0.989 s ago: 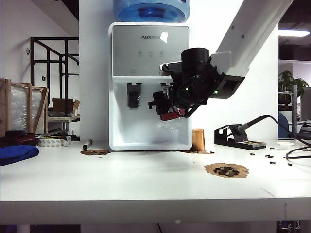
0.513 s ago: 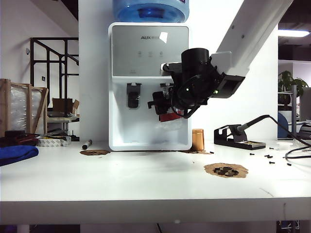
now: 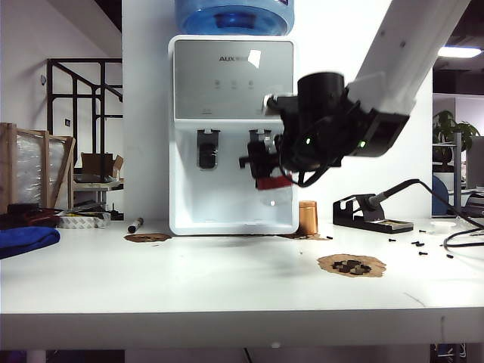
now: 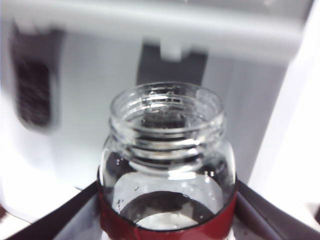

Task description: Pick up the water bottle with two loops of red belts, then reach the front water dispenser and gently press the gray-black baffle horizontally to get a little water.

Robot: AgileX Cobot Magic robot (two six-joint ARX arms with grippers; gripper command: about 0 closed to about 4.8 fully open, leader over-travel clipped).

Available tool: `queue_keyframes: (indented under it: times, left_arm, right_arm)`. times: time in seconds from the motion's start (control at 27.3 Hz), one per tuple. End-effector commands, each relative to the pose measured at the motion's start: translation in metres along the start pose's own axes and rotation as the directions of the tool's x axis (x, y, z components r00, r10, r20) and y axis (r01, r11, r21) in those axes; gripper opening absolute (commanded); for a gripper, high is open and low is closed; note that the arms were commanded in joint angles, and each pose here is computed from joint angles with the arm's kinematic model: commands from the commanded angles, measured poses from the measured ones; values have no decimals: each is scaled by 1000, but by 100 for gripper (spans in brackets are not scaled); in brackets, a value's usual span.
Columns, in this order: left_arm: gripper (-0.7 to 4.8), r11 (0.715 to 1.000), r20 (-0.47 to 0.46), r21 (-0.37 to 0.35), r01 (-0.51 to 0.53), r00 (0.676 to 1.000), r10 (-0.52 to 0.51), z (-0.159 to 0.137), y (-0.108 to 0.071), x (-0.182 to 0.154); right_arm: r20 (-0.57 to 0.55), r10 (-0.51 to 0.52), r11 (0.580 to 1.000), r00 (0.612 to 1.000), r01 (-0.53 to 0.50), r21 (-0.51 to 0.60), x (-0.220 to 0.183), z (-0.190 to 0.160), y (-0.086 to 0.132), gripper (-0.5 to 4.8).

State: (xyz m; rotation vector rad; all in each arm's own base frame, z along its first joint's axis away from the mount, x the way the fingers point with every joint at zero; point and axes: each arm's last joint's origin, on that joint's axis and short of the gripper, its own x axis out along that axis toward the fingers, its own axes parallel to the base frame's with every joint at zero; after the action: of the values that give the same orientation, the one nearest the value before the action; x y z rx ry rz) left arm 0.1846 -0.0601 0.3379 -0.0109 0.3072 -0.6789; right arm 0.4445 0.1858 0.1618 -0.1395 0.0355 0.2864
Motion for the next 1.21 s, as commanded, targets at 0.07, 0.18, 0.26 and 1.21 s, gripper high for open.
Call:
queue_keyframes:
  times: [0.07, 0.18, 0.26, 1.21]
  left_arm:
    - [-4, 1000, 20, 9, -1, 1000, 1, 3, 0, -1]
    - [-5, 1000, 16, 7, -27, 1000, 27, 3, 0, -2]
    - [-5, 998, 7, 3, -62, 998, 62, 2, 1, -3]
    - [-5, 1000, -68, 13, -18, 997, 19, -7, -39, -87]
  right_arm:
    - [48, 66, 997, 997, -68, 41, -10, 13, 3, -5]
    - [65, 110, 991, 992, -114, 65, -19, 14, 5, -5]
    - [77, 159, 983, 984, -165, 82, -27, 14, 8, -5]
    - [3, 578, 816, 816, -577, 36, -61, 0, 57, -5]
